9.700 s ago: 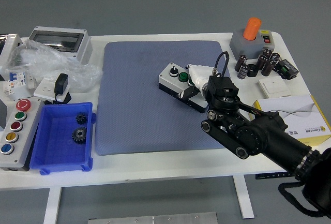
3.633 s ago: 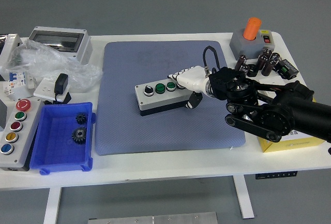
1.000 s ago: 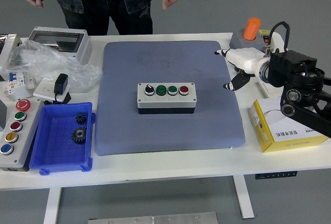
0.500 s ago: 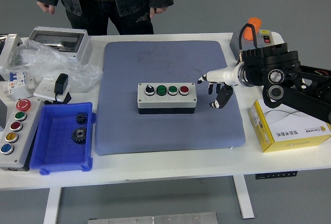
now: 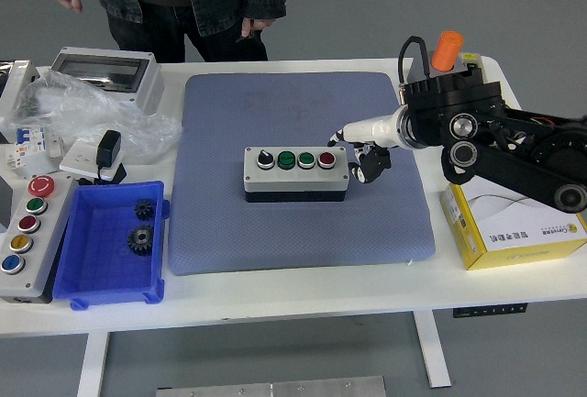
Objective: Pick up the button,place it on the desk,press the button,press the button
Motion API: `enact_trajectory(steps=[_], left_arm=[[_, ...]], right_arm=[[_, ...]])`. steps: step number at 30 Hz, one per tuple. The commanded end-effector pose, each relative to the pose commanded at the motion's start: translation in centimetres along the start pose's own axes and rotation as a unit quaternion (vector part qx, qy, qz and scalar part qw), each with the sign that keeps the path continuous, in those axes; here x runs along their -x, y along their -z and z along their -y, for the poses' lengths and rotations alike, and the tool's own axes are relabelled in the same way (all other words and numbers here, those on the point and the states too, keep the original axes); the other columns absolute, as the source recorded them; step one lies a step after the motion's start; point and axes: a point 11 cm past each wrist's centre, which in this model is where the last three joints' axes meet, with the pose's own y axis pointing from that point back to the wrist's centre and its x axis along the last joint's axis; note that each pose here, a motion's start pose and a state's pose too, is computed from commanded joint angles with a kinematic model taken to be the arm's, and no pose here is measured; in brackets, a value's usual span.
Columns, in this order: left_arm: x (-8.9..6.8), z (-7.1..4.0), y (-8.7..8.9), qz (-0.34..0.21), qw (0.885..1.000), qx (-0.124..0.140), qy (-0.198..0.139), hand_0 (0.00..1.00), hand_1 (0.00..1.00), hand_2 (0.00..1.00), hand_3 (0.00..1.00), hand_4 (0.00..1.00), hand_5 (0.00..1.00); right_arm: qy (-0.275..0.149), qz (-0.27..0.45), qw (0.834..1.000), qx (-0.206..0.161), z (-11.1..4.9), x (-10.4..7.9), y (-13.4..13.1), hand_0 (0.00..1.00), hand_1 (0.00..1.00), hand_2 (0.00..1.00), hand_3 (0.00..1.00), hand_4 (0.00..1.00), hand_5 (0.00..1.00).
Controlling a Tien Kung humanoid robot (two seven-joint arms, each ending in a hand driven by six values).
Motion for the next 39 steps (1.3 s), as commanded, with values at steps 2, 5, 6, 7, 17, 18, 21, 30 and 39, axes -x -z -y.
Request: enact_trajectory(steps=[2,5,6,7,17,18,21,30,39], left_arm=[[0.0,0.0,0.0,0.000,1.000,0.001,0.000,0.581,0.570,0.544,0.621,0.689,0.316],[0.1,0.0,0.0,0.000,1.000,0.001,0.001,0.581,0.570,0.544,0.621,0.691,0.319],[0.1,0.0,0.0,0.000,1.000,0.001,0.001,0.581,0.570,0.544,0.621,0.691,0.319],[0.1,0.0,0.0,0.000,1.000,0.000,0.001,0.581,0.570,0.544,0.621,0.691,0.319],[0.2,0.0,-0.2,0.000,1.000,0.003,0.002,0.582,0.570,0.542,0.621,0.691,0.324],[0.2,0.0,-0.2,0.000,1.000,0.003,0.002,0.582,0.570,0.542,0.621,0.691,0.324],[0.2,0.0,0.0,0.000,1.000,0.001,0.002,0.582,0.570,0.543,0.621,0.690,0.329],[0.3,0.0,0.3,-0.001,1.000,-0.001,0.003,0.582,0.570,0.543,0.621,0.690,0.332],[0.9,0.1,1.0,0.001,1.000,-0.010,0.009,0.582,0.570,0.543,0.621,0.690,0.335]], right_arm=[[0.004,0.001,1.000,0.001,0.2,0.3,0.0,0.364,0.379,0.324,0.998,0.213,0.002],[0.010,0.000,1.000,0.001,0.4,0.7,0.0,0.362,0.378,0.315,0.998,0.213,0.002],[0.012,0.000,1.000,0.001,0.5,0.8,0.0,0.362,0.378,0.315,0.998,0.213,0.002],[0.013,-0.001,1.000,0.000,0.5,0.9,0.1,0.362,0.378,0.315,0.998,0.213,0.002],[0.035,0.003,0.999,0.004,1.5,2.2,0.2,0.356,0.374,0.312,0.998,0.208,0.002],[0.040,0.002,0.999,0.006,1.7,2.4,0.1,0.356,0.374,0.312,0.998,0.208,0.002],[0.045,0.000,0.999,0.007,1.8,2.8,0.1,0.351,0.375,0.312,0.998,0.207,0.002],[0.000,0.080,0.997,-0.020,-1.2,0.8,-2.6,0.351,0.373,0.311,0.998,0.207,0.002],[-0.127,0.176,0.963,-0.160,-4.1,-1.0,-1.8,0.391,0.516,0.594,0.998,0.491,0.099]])
